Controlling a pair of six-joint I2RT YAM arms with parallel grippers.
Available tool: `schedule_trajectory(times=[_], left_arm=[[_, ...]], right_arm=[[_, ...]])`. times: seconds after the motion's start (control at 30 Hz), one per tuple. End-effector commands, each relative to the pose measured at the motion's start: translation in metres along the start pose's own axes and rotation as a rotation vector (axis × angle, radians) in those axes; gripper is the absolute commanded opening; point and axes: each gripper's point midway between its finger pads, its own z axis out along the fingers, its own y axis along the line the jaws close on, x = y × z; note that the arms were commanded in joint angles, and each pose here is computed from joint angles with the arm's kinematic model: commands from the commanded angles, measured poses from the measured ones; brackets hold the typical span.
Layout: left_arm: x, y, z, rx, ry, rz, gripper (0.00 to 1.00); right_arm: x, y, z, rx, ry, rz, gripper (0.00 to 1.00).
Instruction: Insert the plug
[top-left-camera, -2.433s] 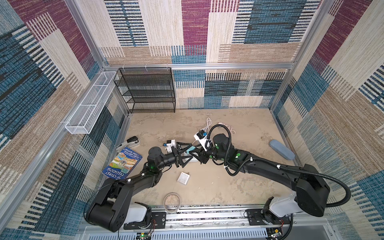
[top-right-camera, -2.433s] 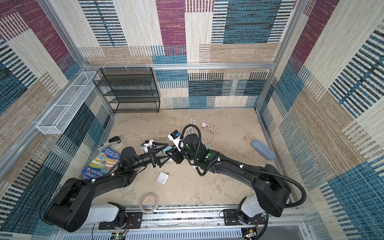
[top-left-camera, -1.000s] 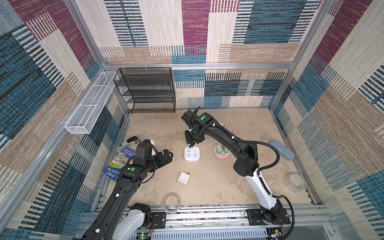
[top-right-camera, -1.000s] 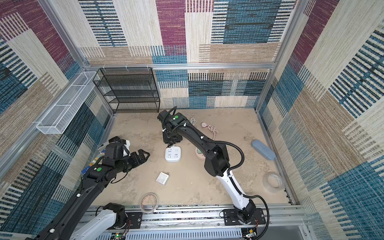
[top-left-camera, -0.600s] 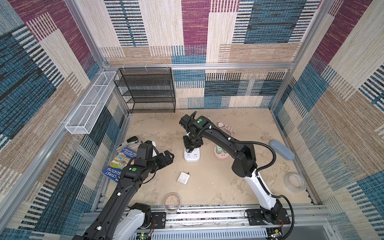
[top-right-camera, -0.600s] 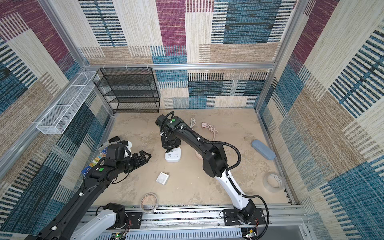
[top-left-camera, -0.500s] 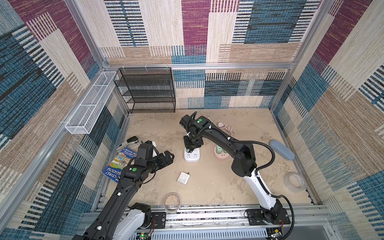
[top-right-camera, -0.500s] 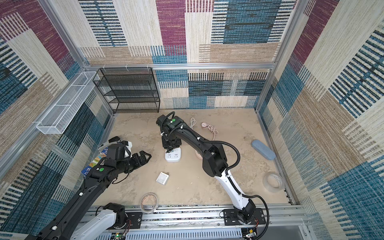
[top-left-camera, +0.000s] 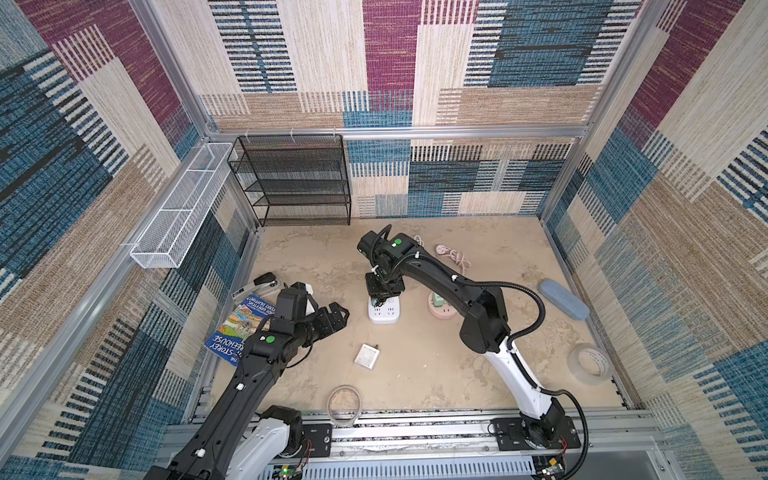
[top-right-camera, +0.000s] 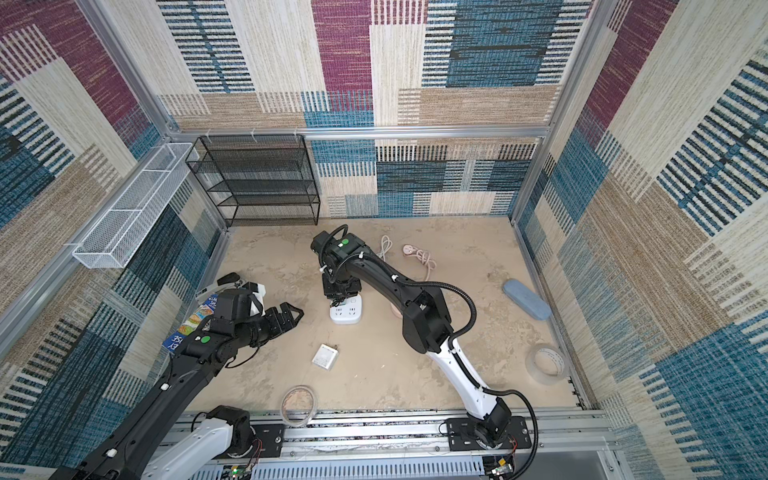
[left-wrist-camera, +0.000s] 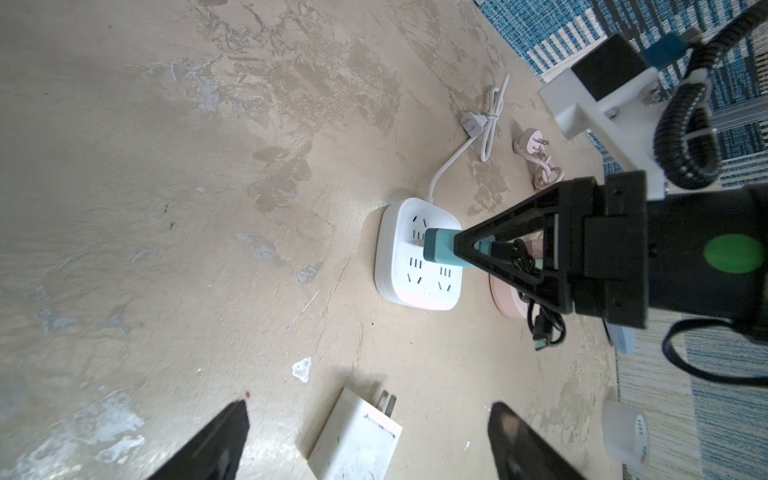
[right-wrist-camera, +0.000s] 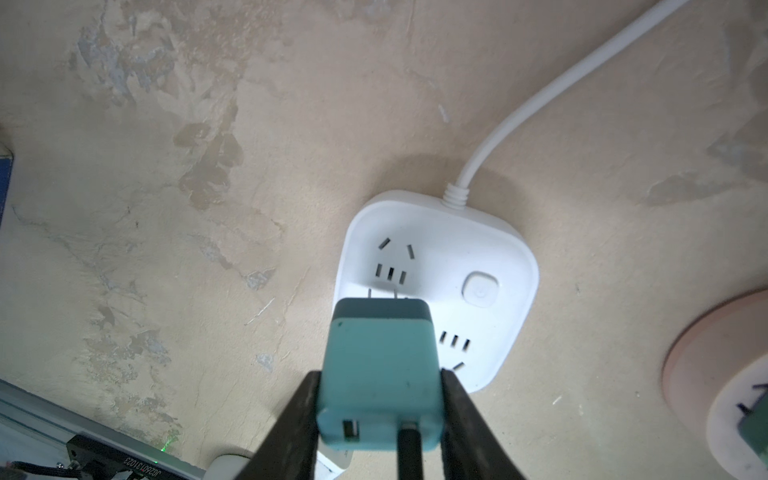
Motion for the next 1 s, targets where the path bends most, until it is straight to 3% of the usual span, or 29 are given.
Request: schedule_trajectory(times=[0.0,0.97], left_arm=[[-0.002,-0.004,0.0,0.022,-0.01,0.014,0.95],[0.006,0.0,0.009,0.03,0.018,0.002,0.94]], right_arm=[[-0.006,-0.003,-0.004,0.016,-0.031,0.015,0.0],[-0.001,-0.004,0.013,0.013,0.017,0.019,0.0]])
